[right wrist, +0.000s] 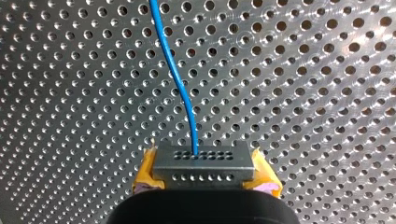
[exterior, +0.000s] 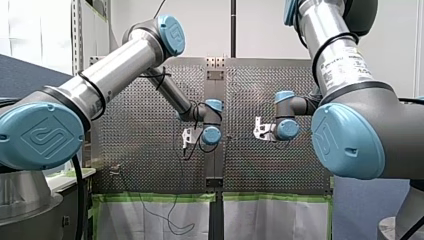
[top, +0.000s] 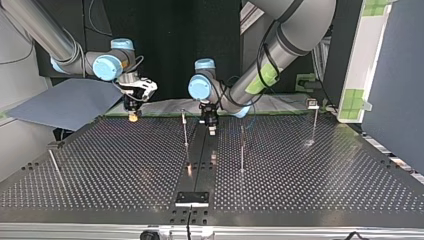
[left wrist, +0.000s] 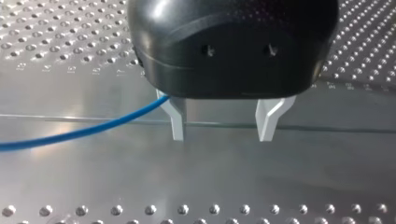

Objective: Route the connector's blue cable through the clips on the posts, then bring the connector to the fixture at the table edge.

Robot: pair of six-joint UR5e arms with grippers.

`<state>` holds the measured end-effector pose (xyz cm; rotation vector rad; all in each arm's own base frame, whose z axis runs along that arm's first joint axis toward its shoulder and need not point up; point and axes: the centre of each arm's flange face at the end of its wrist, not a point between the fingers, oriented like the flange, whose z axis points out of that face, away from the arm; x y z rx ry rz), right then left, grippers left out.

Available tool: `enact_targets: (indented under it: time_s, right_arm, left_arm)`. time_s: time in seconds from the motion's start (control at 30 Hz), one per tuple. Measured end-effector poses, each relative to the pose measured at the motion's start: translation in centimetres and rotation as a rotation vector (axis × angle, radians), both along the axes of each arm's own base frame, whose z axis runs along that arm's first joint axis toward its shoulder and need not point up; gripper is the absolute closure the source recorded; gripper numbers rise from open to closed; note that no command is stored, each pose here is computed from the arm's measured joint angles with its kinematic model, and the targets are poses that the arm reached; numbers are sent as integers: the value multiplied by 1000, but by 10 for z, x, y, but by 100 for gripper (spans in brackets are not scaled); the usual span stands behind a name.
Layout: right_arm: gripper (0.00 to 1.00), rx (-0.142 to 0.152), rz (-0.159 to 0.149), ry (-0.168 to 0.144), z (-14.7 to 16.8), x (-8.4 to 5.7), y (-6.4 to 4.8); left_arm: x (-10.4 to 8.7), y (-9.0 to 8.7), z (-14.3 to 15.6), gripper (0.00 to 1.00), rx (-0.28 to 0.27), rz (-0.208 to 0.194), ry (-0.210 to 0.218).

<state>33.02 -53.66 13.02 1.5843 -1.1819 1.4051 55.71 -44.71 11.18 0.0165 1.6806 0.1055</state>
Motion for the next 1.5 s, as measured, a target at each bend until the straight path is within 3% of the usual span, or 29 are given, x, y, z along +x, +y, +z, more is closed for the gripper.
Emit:
enact_targets:
  time_s: [0.7,0.87,1.2,1.5]
  right_arm:
    - [100,30,-19,14,-24,1,-48]
    - [100,15,-23,10,-10,1,-65]
    - [100,-59,9,-24,25,10,-94]
    - [100,-69,49,-33,40,17,-103]
  left_arm:
    - [29,11,21,82,16,5,-8]
    - [33,15,23,82,27,13,-5]
    - [35,19,22,82,45,20,2]
    - [36,22,21,82,61,25,14]
